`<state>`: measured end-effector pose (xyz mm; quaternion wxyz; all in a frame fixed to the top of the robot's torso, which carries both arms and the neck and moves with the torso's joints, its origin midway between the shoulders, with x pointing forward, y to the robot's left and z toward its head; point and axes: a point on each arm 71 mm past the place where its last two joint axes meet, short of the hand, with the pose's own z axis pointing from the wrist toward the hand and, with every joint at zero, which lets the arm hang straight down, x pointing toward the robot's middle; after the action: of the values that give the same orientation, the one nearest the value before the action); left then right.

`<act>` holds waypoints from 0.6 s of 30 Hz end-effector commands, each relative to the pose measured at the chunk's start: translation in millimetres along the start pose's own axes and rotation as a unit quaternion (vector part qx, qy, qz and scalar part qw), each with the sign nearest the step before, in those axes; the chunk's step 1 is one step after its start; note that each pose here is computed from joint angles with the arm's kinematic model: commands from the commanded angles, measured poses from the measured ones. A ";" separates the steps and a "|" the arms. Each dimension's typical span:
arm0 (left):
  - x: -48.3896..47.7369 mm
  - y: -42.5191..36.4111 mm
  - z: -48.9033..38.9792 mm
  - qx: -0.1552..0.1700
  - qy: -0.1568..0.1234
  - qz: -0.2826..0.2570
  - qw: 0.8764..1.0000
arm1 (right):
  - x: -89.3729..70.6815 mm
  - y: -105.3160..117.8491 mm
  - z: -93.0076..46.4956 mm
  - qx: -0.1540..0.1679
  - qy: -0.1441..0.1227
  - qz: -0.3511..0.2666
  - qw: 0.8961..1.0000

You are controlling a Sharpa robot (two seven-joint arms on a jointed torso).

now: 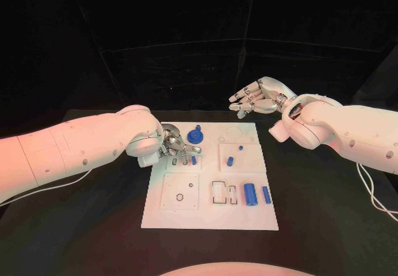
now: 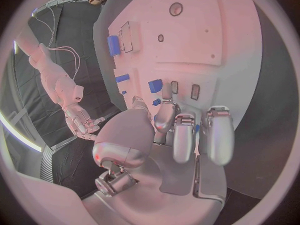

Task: Assemble the parts on the task board

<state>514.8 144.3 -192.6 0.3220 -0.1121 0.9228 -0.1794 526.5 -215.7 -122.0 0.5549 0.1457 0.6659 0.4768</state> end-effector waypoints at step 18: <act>-0.1 -19.6 5.0 -0.025 -0.013 0.069 0.997 | -0.7 0.7 1.2 -0.002 0.002 0.000 1.000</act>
<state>518.9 123.1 -188.9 0.3423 -0.0661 0.9249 -0.1515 527.4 -215.8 -122.4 0.5550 0.1462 0.6664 0.4758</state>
